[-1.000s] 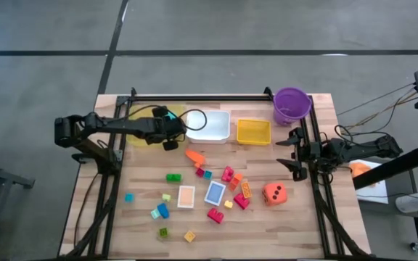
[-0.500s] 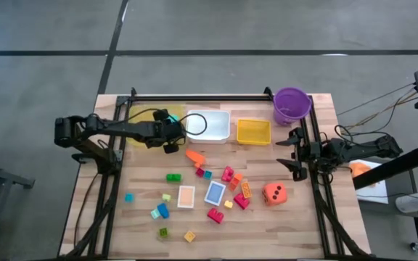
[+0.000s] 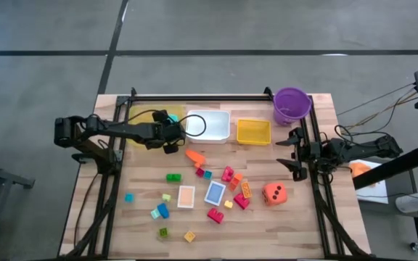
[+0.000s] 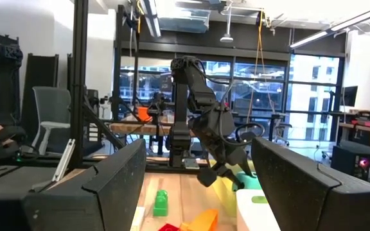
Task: Pick & Place Toys
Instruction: Put the blue dice into the yellow transparent bin
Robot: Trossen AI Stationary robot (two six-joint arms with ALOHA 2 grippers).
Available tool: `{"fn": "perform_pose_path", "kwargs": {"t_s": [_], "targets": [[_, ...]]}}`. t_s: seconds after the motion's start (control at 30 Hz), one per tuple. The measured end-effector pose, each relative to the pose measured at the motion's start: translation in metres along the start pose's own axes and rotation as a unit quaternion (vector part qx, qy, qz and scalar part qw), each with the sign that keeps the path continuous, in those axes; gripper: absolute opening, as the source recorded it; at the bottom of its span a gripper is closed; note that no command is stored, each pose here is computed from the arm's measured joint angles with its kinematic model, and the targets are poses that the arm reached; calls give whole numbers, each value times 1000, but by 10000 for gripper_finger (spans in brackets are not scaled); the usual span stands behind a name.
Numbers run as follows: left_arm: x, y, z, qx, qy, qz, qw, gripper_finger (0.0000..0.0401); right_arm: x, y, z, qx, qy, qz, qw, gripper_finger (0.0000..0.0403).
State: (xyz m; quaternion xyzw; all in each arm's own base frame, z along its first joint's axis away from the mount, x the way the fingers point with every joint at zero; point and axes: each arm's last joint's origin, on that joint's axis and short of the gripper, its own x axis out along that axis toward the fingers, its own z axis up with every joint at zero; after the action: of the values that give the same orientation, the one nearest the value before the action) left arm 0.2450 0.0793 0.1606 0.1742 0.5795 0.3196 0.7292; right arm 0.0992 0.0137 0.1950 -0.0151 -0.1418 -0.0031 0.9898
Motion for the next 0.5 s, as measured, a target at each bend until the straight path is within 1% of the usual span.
{"fn": "perform_pose_path", "kwargs": {"t_s": [0.13,0.17,0.23,0.37,0.43,0.5], "targets": [[0,0,0,-5,0,0,1000,127,0,0,0,-1,0,0,1000,280],[0,0,0,-8,0,0,1000,135,0,0,0,-1,0,0,1000,280],[0,0,0,-10,-1,-2,1000,182,0,0,0,2,0,0,1000,280],[-1,0,1,-10,-1,-4,1000,294,0,0,0,-1,0,0,1000,280],[-2,1,2,-11,-1,-3,1000,337,0,0,0,1,0,0,1000,280],[-3,2,4,-12,-2,-2,1000,369,0,0,0,1,0,0,1000,280]]}}
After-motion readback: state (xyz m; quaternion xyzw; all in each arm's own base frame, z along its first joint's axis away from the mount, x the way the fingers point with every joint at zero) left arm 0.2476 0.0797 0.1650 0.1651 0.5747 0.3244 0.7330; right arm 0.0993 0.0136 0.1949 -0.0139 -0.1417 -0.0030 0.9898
